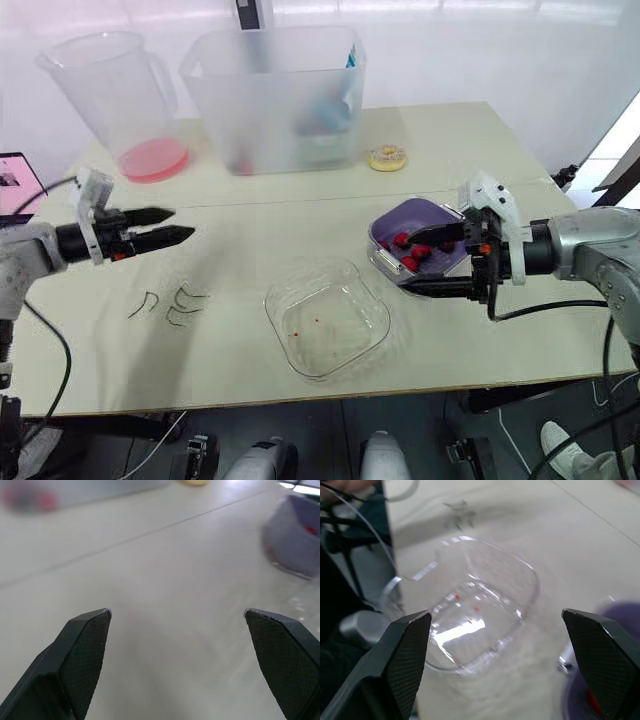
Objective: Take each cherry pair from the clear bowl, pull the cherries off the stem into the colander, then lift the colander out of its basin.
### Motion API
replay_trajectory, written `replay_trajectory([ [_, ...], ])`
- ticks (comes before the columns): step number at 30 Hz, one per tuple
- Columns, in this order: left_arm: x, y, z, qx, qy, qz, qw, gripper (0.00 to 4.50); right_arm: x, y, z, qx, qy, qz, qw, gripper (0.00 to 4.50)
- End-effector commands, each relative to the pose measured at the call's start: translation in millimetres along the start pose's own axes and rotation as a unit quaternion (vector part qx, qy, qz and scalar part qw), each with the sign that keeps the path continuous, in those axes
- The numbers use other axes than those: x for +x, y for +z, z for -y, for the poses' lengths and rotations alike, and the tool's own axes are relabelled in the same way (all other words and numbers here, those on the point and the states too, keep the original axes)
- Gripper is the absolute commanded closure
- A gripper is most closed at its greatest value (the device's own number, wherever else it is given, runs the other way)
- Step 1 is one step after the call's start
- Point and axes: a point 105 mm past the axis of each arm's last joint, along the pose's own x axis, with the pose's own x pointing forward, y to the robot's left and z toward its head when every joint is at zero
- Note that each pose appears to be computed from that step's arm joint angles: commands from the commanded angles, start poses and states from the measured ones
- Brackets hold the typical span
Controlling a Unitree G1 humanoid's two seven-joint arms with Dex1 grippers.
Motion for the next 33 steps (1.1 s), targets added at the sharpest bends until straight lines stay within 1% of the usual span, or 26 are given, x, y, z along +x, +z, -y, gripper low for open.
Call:
replay_trajectory([
  [1,5.1,38.6,33.9,0.110,-0.073,0.033,0.991,0.03,-0.4,8.2,-6.8,-0.010,-0.041,-0.027,0.999,0.00],
  [3,10.4,41.2,50.9,0.151,-0.116,0.036,0.981,0.03,5.3,12.2,-10.3,-0.011,-0.085,-0.051,0.995,0.00],
  [5,13.9,23.5,62.7,0.223,-0.152,-0.009,0.963,0.03,3.7,13.3,-4.2,0.011,-0.140,-0.066,0.988,0.00],
  [7,12.7,8.4,70.2,0.254,-0.182,-0.038,0.949,0.03,2.1,13.2,-0.3,0.018,-0.183,-0.080,0.980,0.00],
  [10,12.0,3.5,78.6,0.232,-0.200,-0.014,0.952,0.03,10.2,26.3,-2.6,-0.027,-0.227,-0.082,0.970,0.00],
  [12,12.5,5.7,80.6,0.219,-0.195,0.009,0.956,0.03,12.9,30.0,0.7,-0.013,-0.247,-0.096,0.964,0.00],
  [15,12.1,9.0,84.0,0.202,-0.188,0.037,0.960,0.03,26.6,32.8,-5.1,-0.018,-0.206,-0.132,0.969,0.00],
  [17,11.1,8.5,86.4,0.198,-0.185,0.042,0.962,0.03,34.5,33.4,-6.6,-0.011,-0.175,-0.150,0.973,0.00],
  [18,11.2,7.0,86.3,0.200,-0.180,0.041,0.962,0.03,37.3,32.7,-3.0,-0.003,-0.174,-0.158,0.972,0.00],
  [20,10.7,6.5,86.0,0.195,-0.169,0.045,0.965,0.03,42.7,29.9,4.8,0.015,-0.176,-0.170,0.970,0.00],
  [24,6.5,10.4,89.0,0.186,-0.144,0.069,0.969,0.03,55.5,11.5,18.4,0.053,-0.180,-0.208,0.960,0.00],
  [27,4.9,8.0,90.9,0.184,-0.127,0.069,0.972,0.03,61.6,0.9,28.4,0.073,-0.192,-0.216,0.955,0.00],
  [31,4.5,6.3,93.0,0.180,-0.114,0.068,0.975,0.03,70.2,-12.8,33.2,0.080,-0.194,-0.225,0.951,0.00],
  [33,4.8,6.4,93.3,0.179,-0.110,0.069,0.975,0.00,74.2,-17.2,33.3,0.081,-0.193,-0.228,0.951,0.62],
])
